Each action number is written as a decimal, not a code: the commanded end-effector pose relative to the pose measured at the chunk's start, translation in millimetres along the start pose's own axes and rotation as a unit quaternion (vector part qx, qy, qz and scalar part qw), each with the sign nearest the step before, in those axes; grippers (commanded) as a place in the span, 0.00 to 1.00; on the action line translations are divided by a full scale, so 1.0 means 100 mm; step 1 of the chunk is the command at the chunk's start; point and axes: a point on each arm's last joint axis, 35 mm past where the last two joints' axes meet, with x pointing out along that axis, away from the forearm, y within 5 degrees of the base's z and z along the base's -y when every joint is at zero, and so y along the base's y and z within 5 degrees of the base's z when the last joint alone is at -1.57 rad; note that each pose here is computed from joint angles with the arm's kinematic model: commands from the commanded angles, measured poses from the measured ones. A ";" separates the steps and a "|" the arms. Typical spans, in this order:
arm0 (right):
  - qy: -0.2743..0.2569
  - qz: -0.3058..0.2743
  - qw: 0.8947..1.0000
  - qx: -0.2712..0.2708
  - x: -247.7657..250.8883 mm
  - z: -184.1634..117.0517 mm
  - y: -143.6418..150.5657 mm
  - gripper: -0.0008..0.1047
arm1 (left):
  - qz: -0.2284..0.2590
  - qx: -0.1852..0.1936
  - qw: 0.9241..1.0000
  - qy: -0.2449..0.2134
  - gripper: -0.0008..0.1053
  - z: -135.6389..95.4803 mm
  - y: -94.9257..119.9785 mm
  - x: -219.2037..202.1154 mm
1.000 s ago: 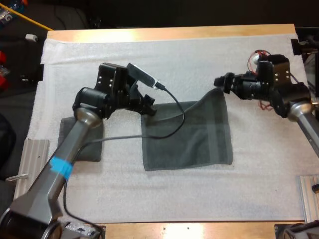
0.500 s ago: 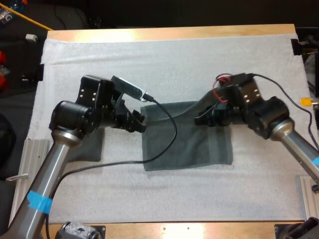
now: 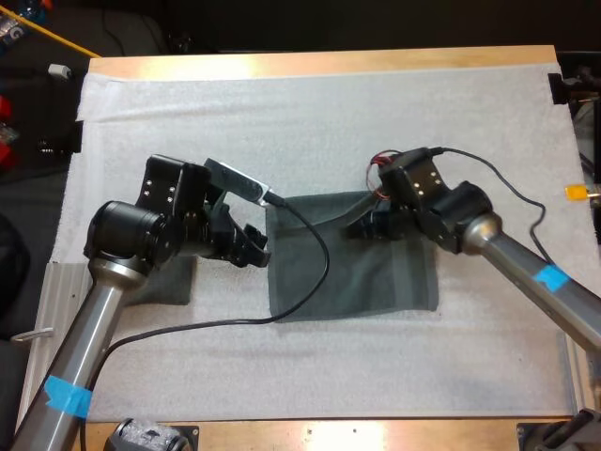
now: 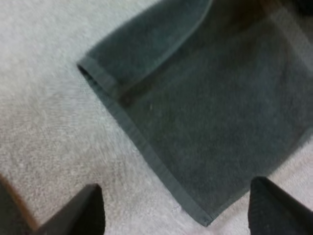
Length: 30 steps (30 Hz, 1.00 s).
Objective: Pick towel from pile, fold and stack
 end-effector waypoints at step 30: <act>0.046 0.023 0.997 0.051 1.20 0.17 -0.10 0.01 | -0.011 -0.012 1.000 0.003 0.56 -0.02 0.00 0.00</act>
